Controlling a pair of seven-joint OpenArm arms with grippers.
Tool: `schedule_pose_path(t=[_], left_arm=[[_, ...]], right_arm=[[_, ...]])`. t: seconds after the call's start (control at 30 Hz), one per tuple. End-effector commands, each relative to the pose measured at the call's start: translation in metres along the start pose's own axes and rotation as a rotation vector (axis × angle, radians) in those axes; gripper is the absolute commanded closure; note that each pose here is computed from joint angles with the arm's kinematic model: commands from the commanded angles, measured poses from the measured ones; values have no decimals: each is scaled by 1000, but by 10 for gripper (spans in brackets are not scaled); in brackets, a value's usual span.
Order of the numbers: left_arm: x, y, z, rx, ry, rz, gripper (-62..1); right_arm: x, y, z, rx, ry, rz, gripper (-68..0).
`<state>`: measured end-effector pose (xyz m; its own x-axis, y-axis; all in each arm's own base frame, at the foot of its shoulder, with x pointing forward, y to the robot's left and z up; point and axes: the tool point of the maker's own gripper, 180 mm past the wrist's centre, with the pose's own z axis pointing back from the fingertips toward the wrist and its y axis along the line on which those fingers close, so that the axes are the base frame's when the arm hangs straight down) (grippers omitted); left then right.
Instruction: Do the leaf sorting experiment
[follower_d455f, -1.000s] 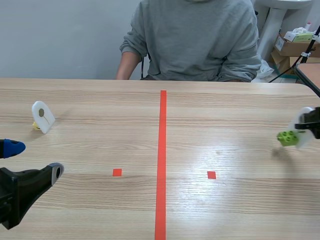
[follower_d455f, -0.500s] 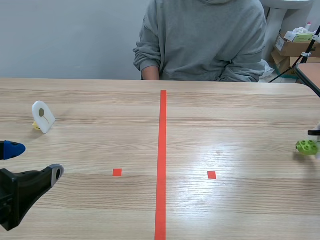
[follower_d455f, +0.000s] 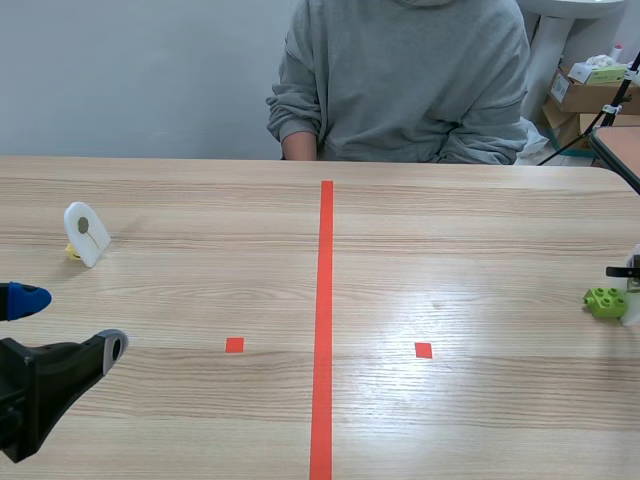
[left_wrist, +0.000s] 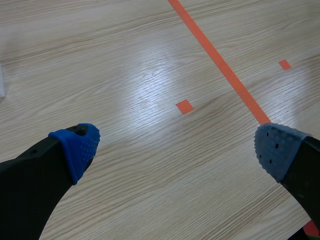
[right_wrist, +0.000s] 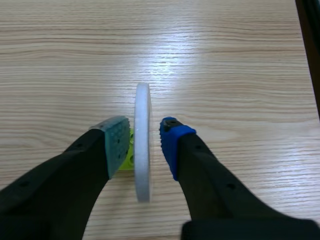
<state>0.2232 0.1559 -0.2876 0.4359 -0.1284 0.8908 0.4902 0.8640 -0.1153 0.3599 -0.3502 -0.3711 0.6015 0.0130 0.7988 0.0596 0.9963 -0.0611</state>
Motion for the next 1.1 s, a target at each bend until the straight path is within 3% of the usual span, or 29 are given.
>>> schedule_pose_path(t=[0.0,0.23,0.3,0.47,0.67,0.8,0.93,1.07], left_arm=[[11,-3,1,-7,-34,-7,-623],[11,-3,1,-7,-32,-7,-623],[11,-3,1,-7,-32,-7,-623],[10,-3,1,-7,-28,-7,-623],[9,-3,1,-7,-23,-7,-623],[10,-2,1,-7,-25,-7,-623],[9,-6,1,-25,-24,-12,-623],[13,-7,1,-35,-45,0,-623]], right_arm=[[12,-1,0,-2,-39,0,-243],[18,-4,2,-7,-67,4,-530],[18,-6,2,-6,-63,12,-572],[25,-4,17,59,-29,77,-578],[46,-1,72,165,-96,168,-578],[37,28,112,325,-135,184,-578],[20,52,141,389,-129,182,-578],[18,81,164,446,-136,212,-578]])
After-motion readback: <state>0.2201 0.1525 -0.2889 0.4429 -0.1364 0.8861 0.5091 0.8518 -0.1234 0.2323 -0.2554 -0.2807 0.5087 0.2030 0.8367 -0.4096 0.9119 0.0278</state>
